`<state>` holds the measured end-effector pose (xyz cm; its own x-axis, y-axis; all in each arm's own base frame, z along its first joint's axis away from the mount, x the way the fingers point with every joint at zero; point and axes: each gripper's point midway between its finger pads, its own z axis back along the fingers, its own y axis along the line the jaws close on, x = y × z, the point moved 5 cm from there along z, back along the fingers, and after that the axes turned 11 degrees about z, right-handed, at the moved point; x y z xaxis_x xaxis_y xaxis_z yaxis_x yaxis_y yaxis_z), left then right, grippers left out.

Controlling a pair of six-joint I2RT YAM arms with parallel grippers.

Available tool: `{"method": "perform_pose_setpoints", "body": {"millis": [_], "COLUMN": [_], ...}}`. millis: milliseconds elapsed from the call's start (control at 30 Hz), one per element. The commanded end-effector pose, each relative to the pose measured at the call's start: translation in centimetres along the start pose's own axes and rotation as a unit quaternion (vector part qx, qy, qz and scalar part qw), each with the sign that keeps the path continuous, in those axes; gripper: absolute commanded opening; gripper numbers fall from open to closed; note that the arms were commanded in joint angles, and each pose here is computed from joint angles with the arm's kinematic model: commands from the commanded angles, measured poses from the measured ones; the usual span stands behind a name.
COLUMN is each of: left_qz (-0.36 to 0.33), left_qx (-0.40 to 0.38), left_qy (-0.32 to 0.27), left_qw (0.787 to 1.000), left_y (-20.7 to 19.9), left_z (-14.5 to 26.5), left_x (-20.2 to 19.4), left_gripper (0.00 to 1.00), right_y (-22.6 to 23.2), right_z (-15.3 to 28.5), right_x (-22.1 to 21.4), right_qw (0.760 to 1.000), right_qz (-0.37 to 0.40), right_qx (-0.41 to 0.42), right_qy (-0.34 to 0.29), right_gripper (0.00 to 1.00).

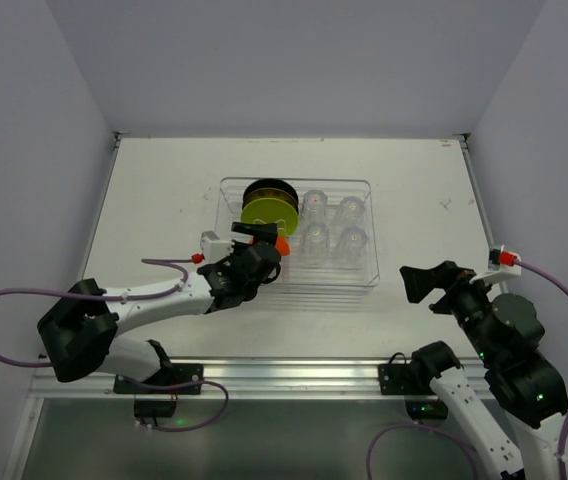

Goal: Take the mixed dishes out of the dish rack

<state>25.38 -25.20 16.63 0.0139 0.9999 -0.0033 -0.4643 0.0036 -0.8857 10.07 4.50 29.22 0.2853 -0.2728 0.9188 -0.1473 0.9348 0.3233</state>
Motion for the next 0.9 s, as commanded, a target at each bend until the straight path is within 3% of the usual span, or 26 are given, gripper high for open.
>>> {"method": "perform_pose_setpoints", "body": {"millis": [0, 300, 667, 867], "left_qz": [0.045, 0.063, 0.080, 0.088], "left_qx": [-0.022, -0.024, -0.092, -0.098], "left_qy": [-0.024, -0.025, -0.021, -0.023], "left_qw": [0.998, 0.997, 0.992, 0.991], "left_y": [-0.7, -0.4, -2.2, -2.0], "left_z": [-0.7, -1.6, -1.9, -2.1], "left_x": [0.6, 0.3, -0.1, 0.0], "left_gripper": [1.00, 0.98, 0.93, 0.82], "right_y": [0.0, 0.0, 0.3, 0.6], "right_z": [-0.3, -0.4, -0.9, -1.3], "right_x": [0.3, 0.4, 0.1, -0.3], "right_qw": [1.000, 1.000, 1.000, 1.000], "right_qz": [0.010, 0.014, 0.017, 0.016], "right_qx": [-0.002, -0.002, 0.007, 0.016], "right_qy": [-0.005, 0.000, 0.013, 0.019], "right_gripper": [0.99, 0.99, 0.99, 0.99]}}
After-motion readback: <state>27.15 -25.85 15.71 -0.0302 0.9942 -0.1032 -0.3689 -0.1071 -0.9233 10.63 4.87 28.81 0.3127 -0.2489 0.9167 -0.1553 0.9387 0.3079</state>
